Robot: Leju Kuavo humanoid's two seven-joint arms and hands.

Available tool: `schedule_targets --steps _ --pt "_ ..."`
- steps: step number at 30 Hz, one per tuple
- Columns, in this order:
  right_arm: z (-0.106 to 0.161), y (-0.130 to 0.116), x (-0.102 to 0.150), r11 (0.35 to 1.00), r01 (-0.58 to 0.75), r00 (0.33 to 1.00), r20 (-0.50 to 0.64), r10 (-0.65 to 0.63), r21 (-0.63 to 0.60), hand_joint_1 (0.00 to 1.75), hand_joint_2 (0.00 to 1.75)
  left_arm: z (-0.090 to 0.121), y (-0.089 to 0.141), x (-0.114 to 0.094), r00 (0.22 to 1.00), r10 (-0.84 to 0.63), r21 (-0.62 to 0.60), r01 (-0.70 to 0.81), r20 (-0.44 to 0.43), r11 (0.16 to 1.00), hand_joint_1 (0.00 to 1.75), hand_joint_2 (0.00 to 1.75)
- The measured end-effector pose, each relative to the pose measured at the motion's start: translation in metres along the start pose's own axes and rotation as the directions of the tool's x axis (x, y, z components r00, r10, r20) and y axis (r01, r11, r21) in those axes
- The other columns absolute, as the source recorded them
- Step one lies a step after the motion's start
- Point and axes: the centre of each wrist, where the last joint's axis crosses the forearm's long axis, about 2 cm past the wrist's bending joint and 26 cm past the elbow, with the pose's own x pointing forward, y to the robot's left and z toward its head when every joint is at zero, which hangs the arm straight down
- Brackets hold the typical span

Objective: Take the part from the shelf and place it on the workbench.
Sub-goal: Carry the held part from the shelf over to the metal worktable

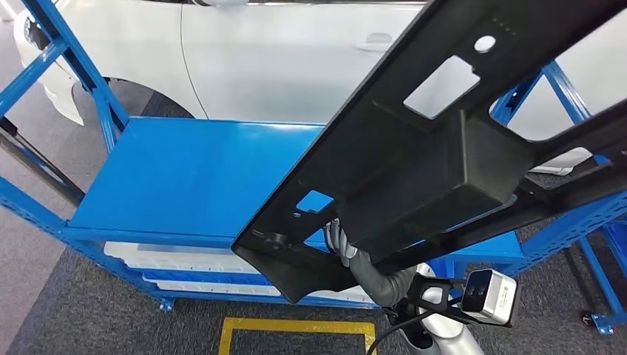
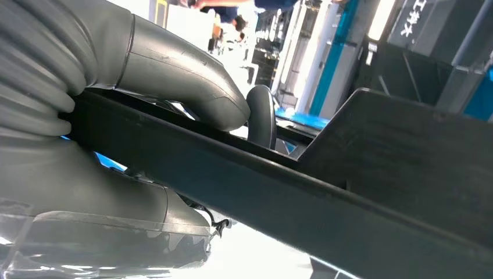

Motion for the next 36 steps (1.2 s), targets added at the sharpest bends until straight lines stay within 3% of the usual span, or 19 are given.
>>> schedule_targets --steps 12,26,36 --pt "0.004 0.003 0.001 0.993 0.043 0.999 -0.006 -0.042 0.114 1.75 1.75 0.001 0.002 -0.003 1.000 -0.015 0.003 0.015 -0.019 1.000 0.00 1.75" --pt "-0.018 -0.017 0.006 0.986 0.084 0.996 0.031 -0.089 0.144 1.75 1.75 -0.004 0.003 0.005 1.000 -0.010 0.037 0.010 0.001 0.999 0.00 1.75" --pt "-0.015 -0.023 0.006 0.989 0.075 0.997 0.012 -0.078 0.128 1.75 1.75 -0.004 0.006 0.004 1.000 -0.007 0.054 0.008 -0.008 0.999 0.00 1.75"
